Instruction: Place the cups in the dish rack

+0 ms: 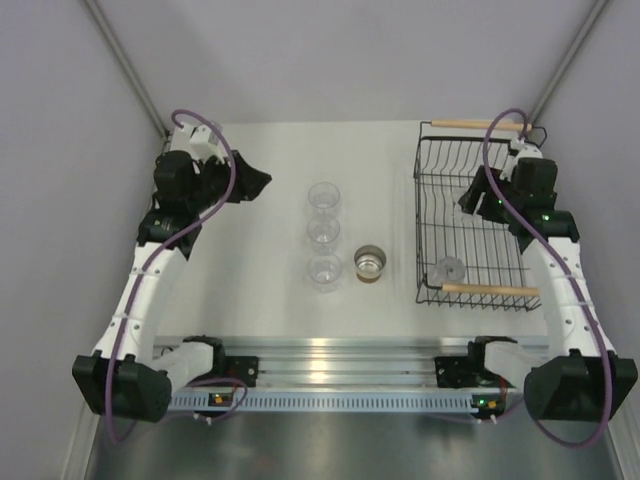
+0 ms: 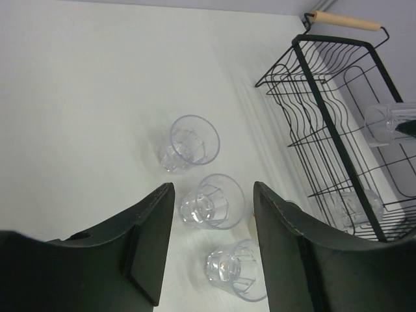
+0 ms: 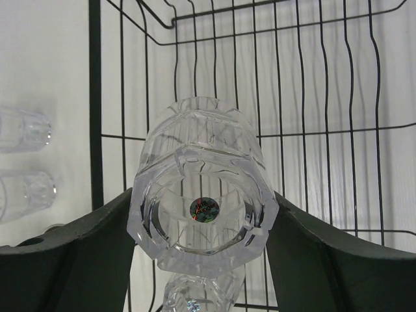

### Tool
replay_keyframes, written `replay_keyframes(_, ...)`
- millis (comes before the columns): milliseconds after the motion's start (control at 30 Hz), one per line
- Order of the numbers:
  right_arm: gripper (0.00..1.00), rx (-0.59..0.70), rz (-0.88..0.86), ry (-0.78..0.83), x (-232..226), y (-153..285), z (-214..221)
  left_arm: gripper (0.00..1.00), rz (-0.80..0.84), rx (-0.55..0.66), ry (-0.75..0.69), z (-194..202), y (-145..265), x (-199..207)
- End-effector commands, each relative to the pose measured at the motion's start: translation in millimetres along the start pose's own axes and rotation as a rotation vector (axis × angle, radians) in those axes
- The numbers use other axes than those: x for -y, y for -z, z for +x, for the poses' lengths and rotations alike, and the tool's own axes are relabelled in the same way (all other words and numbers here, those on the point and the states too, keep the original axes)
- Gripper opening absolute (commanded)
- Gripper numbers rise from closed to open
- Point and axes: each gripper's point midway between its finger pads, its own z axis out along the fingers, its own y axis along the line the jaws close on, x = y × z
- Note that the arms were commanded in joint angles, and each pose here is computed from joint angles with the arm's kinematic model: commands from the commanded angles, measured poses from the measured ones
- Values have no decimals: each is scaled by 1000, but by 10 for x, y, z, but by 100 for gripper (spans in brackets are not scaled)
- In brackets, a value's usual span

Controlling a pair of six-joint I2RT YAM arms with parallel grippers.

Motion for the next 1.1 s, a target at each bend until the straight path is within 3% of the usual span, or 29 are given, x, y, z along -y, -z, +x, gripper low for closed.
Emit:
replay_keyframes(0,0,7,134,57,153,-46,-81,58,-53,56,-87,-106,111,-61)
replay_keyframes(300,0,-161,198,181,-40,-465,418,58,-36,49,-86,-62,134,-30)
replay_keyframes(1067,0,-326,193,243,-192,-946,1046,59,-39,34,-80,-16,126,-50)
